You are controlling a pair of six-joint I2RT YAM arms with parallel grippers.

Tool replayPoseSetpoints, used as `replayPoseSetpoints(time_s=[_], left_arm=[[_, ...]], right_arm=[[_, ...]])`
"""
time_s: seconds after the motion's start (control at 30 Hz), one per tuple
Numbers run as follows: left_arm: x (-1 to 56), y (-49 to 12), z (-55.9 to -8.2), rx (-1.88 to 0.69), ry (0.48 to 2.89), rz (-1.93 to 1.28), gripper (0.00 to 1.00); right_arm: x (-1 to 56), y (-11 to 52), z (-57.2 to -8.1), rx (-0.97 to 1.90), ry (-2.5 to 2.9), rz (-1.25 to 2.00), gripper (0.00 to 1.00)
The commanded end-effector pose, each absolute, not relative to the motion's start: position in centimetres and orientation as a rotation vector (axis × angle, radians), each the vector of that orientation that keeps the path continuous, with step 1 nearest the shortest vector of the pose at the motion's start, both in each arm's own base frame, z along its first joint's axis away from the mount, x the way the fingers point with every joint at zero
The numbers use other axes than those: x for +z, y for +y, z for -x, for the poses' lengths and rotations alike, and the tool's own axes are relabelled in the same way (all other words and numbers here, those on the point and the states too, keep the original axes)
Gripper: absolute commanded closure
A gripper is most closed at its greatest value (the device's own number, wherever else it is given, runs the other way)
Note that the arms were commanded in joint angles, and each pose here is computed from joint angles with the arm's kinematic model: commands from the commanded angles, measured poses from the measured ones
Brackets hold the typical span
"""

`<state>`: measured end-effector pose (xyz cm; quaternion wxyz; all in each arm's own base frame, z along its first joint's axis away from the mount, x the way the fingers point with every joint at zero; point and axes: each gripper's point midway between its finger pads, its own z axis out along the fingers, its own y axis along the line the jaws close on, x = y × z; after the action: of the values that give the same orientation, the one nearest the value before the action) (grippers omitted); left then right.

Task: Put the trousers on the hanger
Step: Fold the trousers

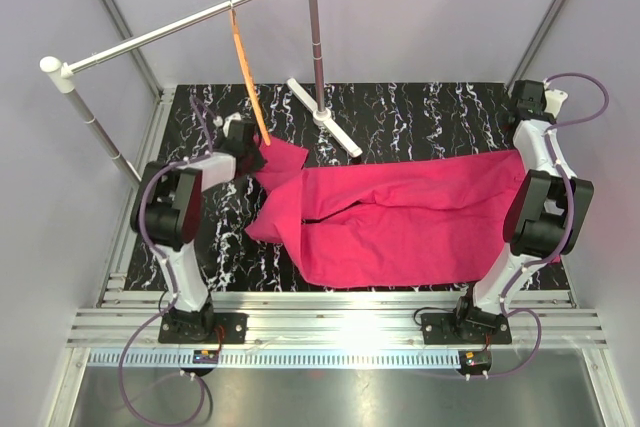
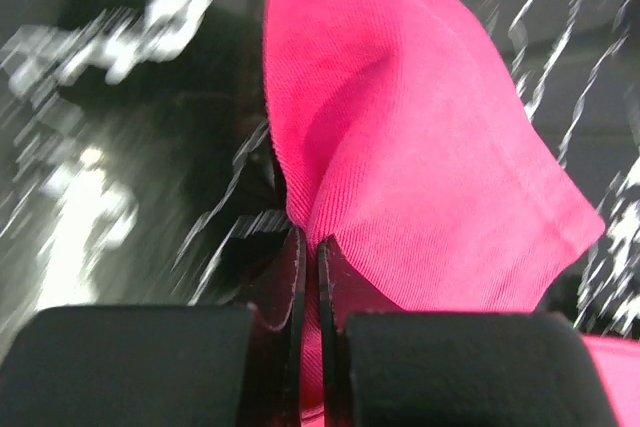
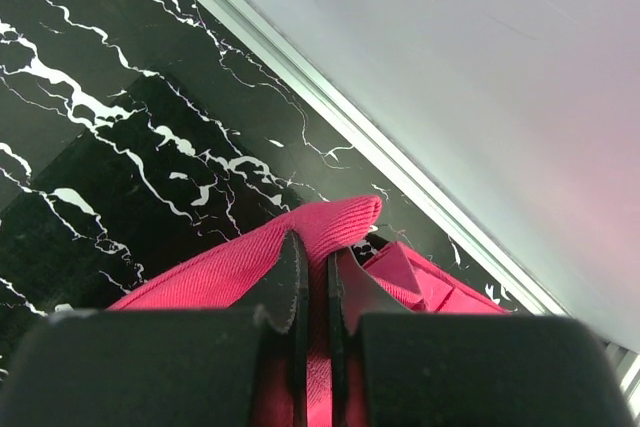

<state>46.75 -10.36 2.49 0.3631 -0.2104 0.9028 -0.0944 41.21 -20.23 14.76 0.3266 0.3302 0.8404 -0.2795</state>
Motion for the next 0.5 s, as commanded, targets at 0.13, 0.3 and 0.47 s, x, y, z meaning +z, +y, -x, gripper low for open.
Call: replayPoseSetpoints(time_s=[0.13, 0.3, 0.47], left_arm=[[9.2, -6.4, -39.9, -0.096, 2.254, 0.588, 1.00], [13.0, -3.1, -34.5, 0.067, 2.253, 0.676, 1.00], [14.6, -0.4, -29.2, 0.242, 2.303, 0.788, 1.00]], right_arm=[[19.0, -20.0, -40.6, -0.692, 2.106, -0.888, 1.00], [20.0, -19.6, -39.8, -0.678, 2.100, -0.893, 1.00], [20.8, -18.9, -38.6, -0.641, 2.092, -0.900, 1.00]])
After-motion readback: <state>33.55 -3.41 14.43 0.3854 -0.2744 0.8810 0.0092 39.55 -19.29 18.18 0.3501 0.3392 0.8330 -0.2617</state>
